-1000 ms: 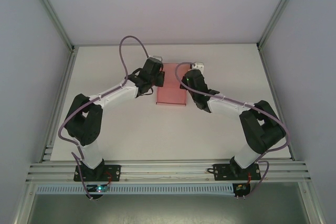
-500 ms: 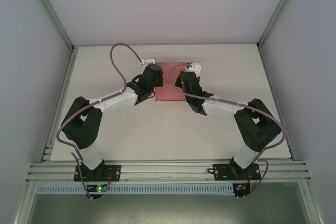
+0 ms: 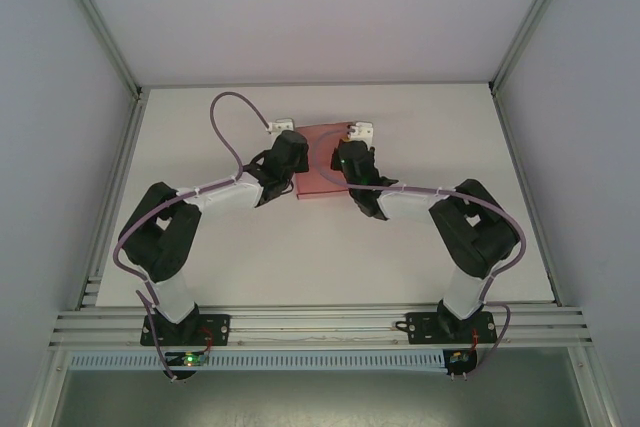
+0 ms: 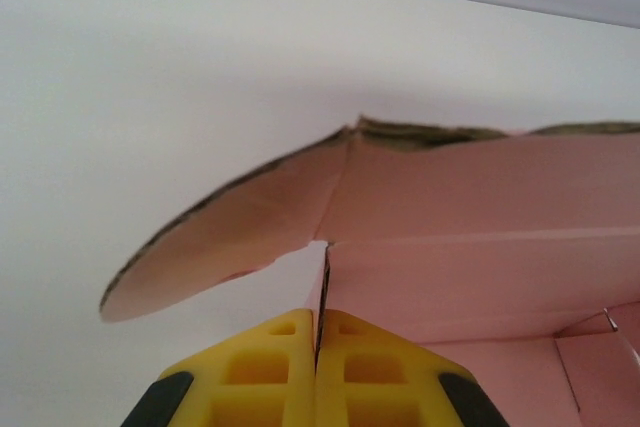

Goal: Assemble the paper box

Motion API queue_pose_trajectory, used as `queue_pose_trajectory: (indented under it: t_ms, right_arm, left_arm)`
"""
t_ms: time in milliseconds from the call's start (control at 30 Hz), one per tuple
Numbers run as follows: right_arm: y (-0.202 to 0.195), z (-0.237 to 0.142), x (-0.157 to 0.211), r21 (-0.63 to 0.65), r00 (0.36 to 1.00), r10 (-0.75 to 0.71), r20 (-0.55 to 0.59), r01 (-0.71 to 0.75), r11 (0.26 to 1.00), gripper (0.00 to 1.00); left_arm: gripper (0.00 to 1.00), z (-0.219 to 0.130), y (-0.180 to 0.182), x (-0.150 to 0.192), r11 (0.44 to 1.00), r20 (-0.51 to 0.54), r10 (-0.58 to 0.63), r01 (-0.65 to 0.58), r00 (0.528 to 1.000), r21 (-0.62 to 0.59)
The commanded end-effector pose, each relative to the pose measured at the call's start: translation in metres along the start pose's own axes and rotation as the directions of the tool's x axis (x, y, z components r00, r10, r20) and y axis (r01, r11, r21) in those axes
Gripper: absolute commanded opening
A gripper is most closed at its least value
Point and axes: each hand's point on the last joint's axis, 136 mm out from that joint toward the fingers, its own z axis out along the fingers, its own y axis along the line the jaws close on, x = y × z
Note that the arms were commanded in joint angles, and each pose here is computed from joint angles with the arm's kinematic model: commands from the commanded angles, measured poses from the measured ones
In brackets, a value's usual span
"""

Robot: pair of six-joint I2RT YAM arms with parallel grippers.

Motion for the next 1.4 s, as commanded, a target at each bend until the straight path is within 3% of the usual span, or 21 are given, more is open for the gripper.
queue_pose_trajectory:
  t_ms: [0, 267, 700, 1133, 1367]
  right_arm:
    - [0.007, -0.004, 0.017, -0.008, 1.000, -0.013, -0.013, 0.013, 1.000, 0.08]
    - [-0.003, -0.013, 0.053, 0.045, 0.998, -0.026, -0.058, 0.029, 0.999, 0.08]
    - [-0.009, -0.035, 0.095, 0.048, 0.997, -0.065, -0.048, 0.067, 0.997, 0.08]
    - [-0.025, -0.056, 0.122, -0.027, 0.986, -0.166, 0.001, 0.166, 0.986, 0.08]
    - [-0.030, -0.061, 0.113, 0.004, 0.982, -0.189, 0.025, 0.189, 0.982, 0.07]
  left_arm:
    - [0.00, 0.002, -0.013, -0.001, 0.997, 0.047, -0.056, 0.053, 0.997, 0.061]
    - [0.00, -0.001, -0.014, 0.016, 0.993, 0.029, -0.067, 0.064, 0.997, 0.094]
    - [0.04, -0.020, 0.003, 0.085, 0.992, 0.000, 0.001, -0.001, 1.000, 0.129]
    - [0.10, -0.029, 0.013, 0.123, 0.982, -0.011, 0.048, -0.045, 0.999, 0.181]
    - [0.18, -0.036, 0.011, 0.121, 0.978, -0.006, 0.062, -0.060, 0.998, 0.198]
